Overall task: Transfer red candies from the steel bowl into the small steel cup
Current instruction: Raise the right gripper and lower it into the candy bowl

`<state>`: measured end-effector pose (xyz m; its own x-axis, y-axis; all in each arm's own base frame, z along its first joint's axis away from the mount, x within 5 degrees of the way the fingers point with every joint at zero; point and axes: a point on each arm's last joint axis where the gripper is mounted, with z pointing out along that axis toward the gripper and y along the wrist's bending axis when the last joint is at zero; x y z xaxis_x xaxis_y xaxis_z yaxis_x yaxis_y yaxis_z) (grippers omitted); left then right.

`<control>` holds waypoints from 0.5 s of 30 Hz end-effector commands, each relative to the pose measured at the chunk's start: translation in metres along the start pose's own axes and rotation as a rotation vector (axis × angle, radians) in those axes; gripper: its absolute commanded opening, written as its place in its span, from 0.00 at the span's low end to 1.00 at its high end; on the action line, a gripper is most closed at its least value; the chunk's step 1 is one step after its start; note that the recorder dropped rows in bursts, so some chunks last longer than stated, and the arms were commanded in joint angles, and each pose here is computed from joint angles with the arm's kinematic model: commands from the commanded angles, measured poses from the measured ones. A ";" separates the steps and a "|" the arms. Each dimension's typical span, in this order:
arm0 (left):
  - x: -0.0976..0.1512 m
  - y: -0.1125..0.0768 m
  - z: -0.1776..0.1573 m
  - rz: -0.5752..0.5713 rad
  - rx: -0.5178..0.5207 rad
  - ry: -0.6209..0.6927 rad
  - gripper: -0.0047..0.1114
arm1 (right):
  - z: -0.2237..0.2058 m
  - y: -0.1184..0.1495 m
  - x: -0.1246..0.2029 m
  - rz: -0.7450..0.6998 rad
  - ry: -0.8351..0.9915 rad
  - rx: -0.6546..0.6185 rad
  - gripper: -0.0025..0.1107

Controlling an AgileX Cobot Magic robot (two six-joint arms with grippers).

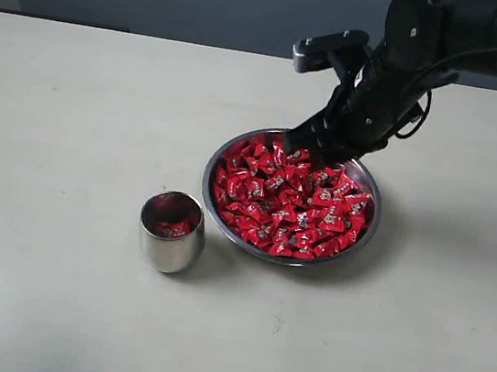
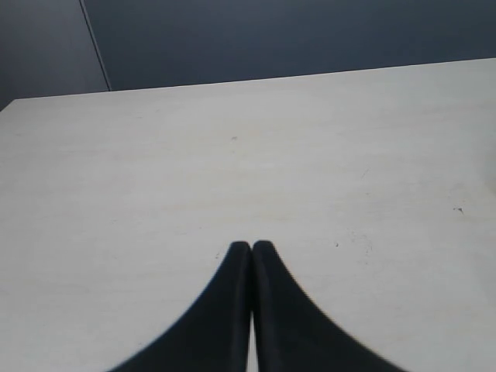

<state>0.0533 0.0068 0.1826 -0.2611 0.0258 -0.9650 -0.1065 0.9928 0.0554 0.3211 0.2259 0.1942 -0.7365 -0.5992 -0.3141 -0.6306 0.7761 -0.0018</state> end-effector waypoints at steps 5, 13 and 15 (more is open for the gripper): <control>0.000 0.000 0.000 0.001 0.004 -0.013 0.04 | 0.046 -0.009 0.016 0.023 0.184 0.050 0.35; 0.000 0.000 0.000 0.001 0.004 -0.013 0.04 | 0.050 -0.010 0.021 0.034 0.230 0.060 0.35; 0.000 0.000 0.000 0.001 0.004 -0.013 0.04 | 0.059 -0.009 0.026 0.040 0.284 0.054 0.35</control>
<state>0.0533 0.0068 0.1826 -0.2611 0.0258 -0.9650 -0.1065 0.9928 0.0554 0.3226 0.2189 0.1384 -0.7943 -0.6017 -0.0841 -0.5995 0.7987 -0.0517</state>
